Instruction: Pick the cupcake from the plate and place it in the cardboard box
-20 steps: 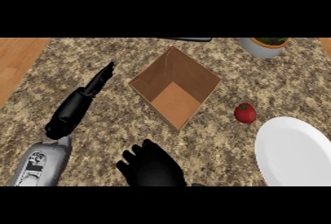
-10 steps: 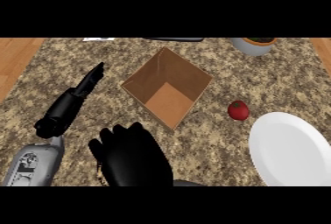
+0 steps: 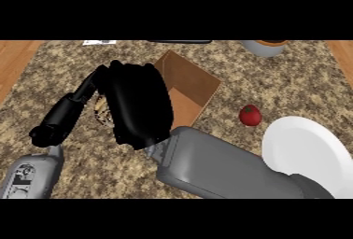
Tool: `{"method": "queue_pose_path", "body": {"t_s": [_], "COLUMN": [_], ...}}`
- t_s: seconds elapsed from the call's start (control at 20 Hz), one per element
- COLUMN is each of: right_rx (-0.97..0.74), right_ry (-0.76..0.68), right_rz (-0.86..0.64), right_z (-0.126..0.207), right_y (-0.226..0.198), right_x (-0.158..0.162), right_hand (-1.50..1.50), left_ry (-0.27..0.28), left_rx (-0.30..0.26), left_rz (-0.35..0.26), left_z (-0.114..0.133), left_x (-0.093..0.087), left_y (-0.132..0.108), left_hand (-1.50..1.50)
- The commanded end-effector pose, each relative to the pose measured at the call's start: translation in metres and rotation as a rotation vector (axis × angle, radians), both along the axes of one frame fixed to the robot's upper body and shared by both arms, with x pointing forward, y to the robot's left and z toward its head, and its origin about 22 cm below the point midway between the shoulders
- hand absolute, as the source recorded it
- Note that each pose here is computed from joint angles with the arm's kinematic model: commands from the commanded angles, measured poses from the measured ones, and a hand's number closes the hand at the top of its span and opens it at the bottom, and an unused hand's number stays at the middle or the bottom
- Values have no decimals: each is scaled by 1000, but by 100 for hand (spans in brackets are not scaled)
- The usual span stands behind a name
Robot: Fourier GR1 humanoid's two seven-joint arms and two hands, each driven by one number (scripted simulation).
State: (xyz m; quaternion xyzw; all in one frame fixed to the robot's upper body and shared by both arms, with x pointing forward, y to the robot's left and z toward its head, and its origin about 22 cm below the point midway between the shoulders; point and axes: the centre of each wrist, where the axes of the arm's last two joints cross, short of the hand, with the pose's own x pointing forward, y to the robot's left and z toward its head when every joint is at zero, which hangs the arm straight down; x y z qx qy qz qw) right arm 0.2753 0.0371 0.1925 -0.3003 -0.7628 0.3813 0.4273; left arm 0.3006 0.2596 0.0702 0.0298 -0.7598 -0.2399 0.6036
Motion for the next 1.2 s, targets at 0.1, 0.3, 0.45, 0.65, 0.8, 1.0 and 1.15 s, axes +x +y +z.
{"method": "queue_pose_path", "body": {"t_s": [0.1, 0.3, 0.45, 0.65, 0.8, 1.0, 1.15], "right_rx": [-127, -264, -323, -394, -469, -476, -380], "right_ry": [57, 272, 360, 442, 524, 604, 552], "right_rz": [-54, -52, -26, 12, -12, 141, 245], "right_z": [6, -7, -10, -33, -45, -47, -35], "right_y": [0, -14, -25, -54, -66, -71, -86], "right_x": [56, 83, 99, 123, 131, 138, 145], "right_hand": [150, 150, 150, 150, 150, -150, -150], "left_ry": [6, 4, -3, 8, 0, -1, 4], "left_rx": [13, 10, 3, 15, -9, 2, 13], "left_rz": [9, 15, 8, 26, 26, 14, 34], "left_z": [-2, -2, 5, -1, -15, -1, 7], "left_x": [1, -1, 0, -7, -10, -5, -1], "left_y": [-7, -1, -4, 0, 12, 9, 7], "left_hand": [0, 0, 0, 0, 0, 0, 0]}}
